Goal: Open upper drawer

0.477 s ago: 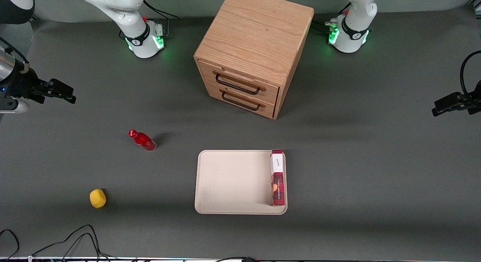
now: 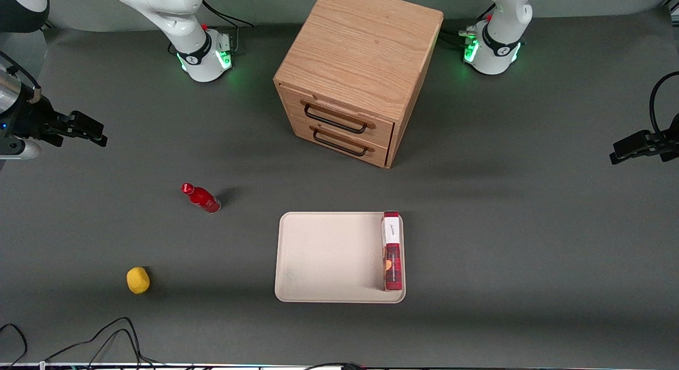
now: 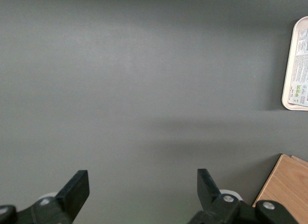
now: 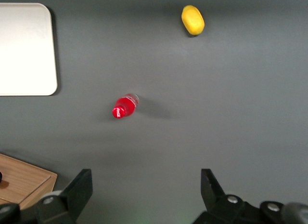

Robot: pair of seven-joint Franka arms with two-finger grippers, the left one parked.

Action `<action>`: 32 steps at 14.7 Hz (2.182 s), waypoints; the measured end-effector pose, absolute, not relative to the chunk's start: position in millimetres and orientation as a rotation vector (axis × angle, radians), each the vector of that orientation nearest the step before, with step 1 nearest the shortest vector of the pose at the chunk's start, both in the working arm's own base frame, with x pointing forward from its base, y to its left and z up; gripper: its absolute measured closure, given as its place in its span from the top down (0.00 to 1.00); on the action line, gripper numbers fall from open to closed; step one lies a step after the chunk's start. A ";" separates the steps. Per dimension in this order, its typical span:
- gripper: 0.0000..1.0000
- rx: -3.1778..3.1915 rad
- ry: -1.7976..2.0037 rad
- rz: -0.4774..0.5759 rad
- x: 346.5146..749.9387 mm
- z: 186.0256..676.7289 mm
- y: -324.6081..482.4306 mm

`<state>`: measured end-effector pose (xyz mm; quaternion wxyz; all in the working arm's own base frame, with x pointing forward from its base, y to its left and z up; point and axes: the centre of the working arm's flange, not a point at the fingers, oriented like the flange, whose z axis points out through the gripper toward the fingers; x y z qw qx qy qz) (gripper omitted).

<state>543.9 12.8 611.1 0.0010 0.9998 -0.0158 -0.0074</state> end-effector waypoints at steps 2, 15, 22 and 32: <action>1.00 3.177 0.017 -0.011 547.3 607.7 40.3; 1.00 3.145 0.923 -0.046 498.6 585.8 340.6; 1.00 3.051 1.443 0.079 480.7 568.6 417.6; 1.00 2.889 1.781 -0.009 493.3 527.7 420.2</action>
